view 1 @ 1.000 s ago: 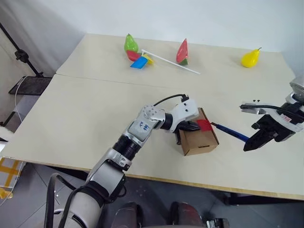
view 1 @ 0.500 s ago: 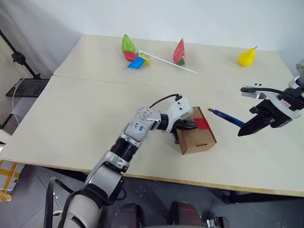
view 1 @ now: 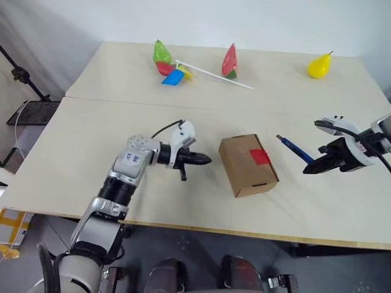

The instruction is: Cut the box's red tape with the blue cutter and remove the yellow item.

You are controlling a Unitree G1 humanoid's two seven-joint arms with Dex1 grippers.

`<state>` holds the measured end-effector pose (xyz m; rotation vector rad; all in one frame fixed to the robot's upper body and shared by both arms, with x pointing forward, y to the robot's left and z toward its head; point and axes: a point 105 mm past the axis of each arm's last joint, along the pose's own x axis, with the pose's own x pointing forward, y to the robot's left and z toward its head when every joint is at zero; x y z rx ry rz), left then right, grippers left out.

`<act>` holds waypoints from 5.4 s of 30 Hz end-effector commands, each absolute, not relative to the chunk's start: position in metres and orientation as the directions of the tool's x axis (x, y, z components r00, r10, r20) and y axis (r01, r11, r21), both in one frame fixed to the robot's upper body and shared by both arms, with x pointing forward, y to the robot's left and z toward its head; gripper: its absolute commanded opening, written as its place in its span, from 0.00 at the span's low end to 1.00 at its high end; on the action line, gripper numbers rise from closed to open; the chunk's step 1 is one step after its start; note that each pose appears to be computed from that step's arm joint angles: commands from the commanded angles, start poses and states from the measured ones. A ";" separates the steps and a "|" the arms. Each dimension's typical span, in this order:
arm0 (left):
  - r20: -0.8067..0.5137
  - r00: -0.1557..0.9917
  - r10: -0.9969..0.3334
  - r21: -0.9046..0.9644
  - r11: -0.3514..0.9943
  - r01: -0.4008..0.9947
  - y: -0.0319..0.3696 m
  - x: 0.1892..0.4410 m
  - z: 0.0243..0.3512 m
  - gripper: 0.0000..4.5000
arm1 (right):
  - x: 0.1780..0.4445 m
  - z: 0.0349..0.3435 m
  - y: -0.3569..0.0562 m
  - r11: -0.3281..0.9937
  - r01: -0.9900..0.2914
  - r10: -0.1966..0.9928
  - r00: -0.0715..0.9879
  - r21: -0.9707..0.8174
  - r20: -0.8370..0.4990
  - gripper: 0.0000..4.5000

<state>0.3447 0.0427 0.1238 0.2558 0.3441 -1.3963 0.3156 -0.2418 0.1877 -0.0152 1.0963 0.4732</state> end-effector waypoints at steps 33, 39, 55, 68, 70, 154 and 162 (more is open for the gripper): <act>-0.209 0.016 -0.978 0.038 0.009 0.999 -0.006 0.310 0.163 0.00 | 0.353 0.219 -0.222 0.787 -0.617 0.467 0.586 0.010 -0.662 0.03; -0.085 0.069 -0.994 0.090 0.061 0.994 -0.004 0.334 0.208 0.00 | 0.311 0.246 -0.221 0.747 -0.660 0.477 0.455 0.075 -0.752 0.03; -0.068 0.187 -0.980 0.424 0.142 0.895 0.062 0.354 0.212 0.09 | 0.280 0.244 -0.177 0.580 -0.755 0.715 0.292 0.306 -0.635 0.03; -0.165 -0.024 -0.986 0.841 -0.153 0.519 0.056 0.304 0.245 0.82 | 0.253 0.214 -0.146 0.440 -0.656 0.791 -0.039 0.613 -0.610 0.03; -0.216 -0.046 -0.975 0.827 -0.208 0.523 0.052 0.304 0.239 0.82 | 0.255 0.209 -0.142 0.453 -0.650 0.781 -0.042 0.611 -0.623 0.03; -0.297 0.120 -0.947 0.661 -0.113 0.742 0.041 0.319 0.191 0.10 | 0.286 0.210 -0.113 0.484 -0.592 0.869 0.413 0.645 -0.273 0.58; -0.303 0.117 -0.946 0.665 -0.122 0.737 0.040 0.319 0.189 0.10 | 0.286 0.209 -0.112 0.484 -0.589 0.869 0.410 0.647 -0.277 0.03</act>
